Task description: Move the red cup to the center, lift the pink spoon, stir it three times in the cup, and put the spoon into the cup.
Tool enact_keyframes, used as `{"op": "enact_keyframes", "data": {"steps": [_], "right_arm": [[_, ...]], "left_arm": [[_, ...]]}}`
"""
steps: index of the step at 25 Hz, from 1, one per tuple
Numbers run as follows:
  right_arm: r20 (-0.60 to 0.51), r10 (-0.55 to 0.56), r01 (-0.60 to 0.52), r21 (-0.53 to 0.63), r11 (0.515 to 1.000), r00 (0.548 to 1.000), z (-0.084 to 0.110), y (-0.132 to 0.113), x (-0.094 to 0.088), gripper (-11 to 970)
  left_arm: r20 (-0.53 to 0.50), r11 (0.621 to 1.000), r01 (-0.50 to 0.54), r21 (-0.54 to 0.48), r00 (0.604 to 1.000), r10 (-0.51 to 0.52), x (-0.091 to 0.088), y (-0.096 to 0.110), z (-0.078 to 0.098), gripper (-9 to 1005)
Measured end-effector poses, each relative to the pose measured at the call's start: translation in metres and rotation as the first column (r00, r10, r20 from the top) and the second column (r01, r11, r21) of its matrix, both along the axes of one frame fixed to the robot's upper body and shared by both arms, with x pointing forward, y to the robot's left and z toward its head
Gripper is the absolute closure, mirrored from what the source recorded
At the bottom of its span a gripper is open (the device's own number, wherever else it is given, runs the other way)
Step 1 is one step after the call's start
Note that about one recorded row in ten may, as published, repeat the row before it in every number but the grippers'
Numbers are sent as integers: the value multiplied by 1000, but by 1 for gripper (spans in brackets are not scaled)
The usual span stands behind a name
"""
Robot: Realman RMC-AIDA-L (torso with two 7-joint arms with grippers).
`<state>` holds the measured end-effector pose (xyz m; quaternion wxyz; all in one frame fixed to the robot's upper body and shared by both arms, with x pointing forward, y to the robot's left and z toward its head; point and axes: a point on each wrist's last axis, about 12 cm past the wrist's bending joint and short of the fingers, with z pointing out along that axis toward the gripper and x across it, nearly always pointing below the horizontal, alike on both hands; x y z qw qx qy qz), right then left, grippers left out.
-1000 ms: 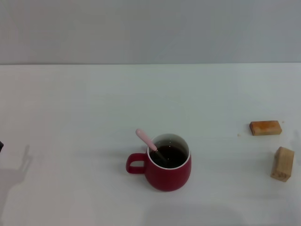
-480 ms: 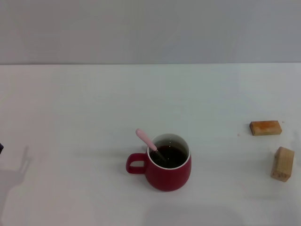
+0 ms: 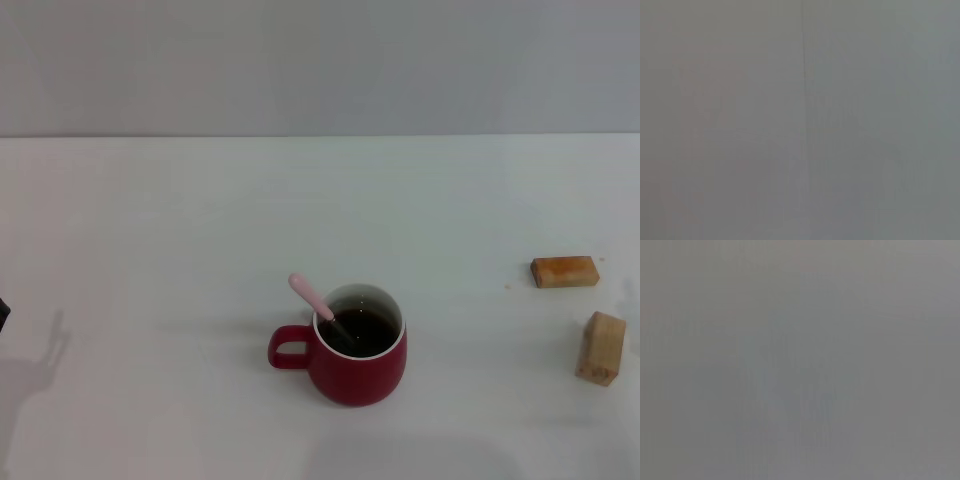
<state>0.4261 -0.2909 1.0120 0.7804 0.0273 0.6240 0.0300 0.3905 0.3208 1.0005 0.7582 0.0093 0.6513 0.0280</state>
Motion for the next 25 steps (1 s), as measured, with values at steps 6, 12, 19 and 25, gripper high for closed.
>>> {"op": "enact_keyframes", "data": {"steps": [6,12,19,25], "right_arm": [[2,3,-3,0,1000,1000,0,1,1,341],[1,5,-5,0,1000,1000,0,1,1,341],[1,4,-4,0,1000,1000,0,1,1,341],[-5,5,-5,0,1000,1000,0,1,2,341]], "left_arm": [[-1,1000,-2,0,1000,2,0,0,0,146],[-1,1000,-2,0,1000,2,0,0,0,146],[-1,1000,0,0,1000,0,0,0,0,146],[0,1000,5,0,1000,-5,1,-1,0,146]]}}
